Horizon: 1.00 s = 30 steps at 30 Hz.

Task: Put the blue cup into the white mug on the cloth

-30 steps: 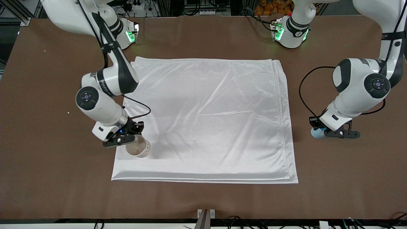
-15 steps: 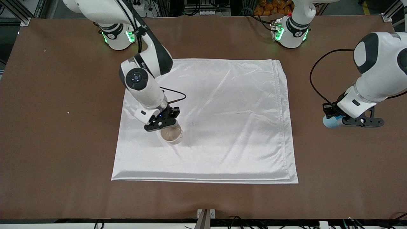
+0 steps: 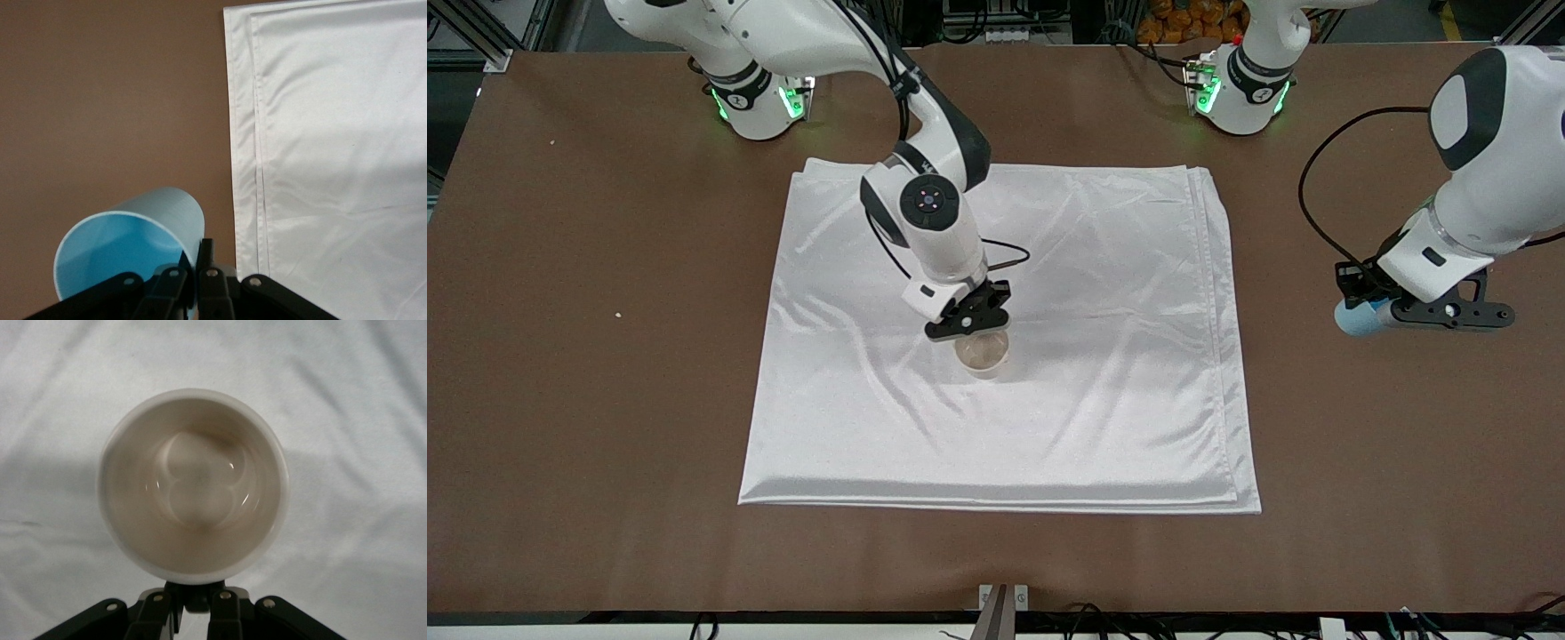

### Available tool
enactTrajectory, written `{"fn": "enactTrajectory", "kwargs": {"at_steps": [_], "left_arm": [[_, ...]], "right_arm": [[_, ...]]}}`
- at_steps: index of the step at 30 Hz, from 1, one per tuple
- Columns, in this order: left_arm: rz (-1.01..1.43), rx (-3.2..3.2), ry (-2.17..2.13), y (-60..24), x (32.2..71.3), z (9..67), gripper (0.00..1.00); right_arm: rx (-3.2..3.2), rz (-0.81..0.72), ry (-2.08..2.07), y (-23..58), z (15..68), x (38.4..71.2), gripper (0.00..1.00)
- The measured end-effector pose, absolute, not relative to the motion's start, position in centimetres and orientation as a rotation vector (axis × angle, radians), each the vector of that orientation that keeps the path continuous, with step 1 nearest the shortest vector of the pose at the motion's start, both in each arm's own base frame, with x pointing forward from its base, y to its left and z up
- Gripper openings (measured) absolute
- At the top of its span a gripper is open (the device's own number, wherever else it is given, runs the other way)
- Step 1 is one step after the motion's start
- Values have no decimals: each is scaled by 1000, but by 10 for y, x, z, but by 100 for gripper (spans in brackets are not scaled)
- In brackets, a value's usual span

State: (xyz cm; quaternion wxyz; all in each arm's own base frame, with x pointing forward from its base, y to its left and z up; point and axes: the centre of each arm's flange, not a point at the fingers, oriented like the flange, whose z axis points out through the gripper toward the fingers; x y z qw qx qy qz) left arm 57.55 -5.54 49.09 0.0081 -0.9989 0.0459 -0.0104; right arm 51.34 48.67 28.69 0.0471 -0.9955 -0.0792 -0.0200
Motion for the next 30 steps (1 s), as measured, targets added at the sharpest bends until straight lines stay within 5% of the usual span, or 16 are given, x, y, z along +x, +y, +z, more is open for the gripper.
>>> {"fn": "enactTrajectory", "kwargs": {"at_steps": [23,30], "left_arm": [[-28,-3126,106,-77,573,490,4],[-26,-3128,82,-92,571,489,4]], "right_arm": [[-3063,-8,-297,508,256,491,22],[-3095,37,-280,500,255,494,56]]}}
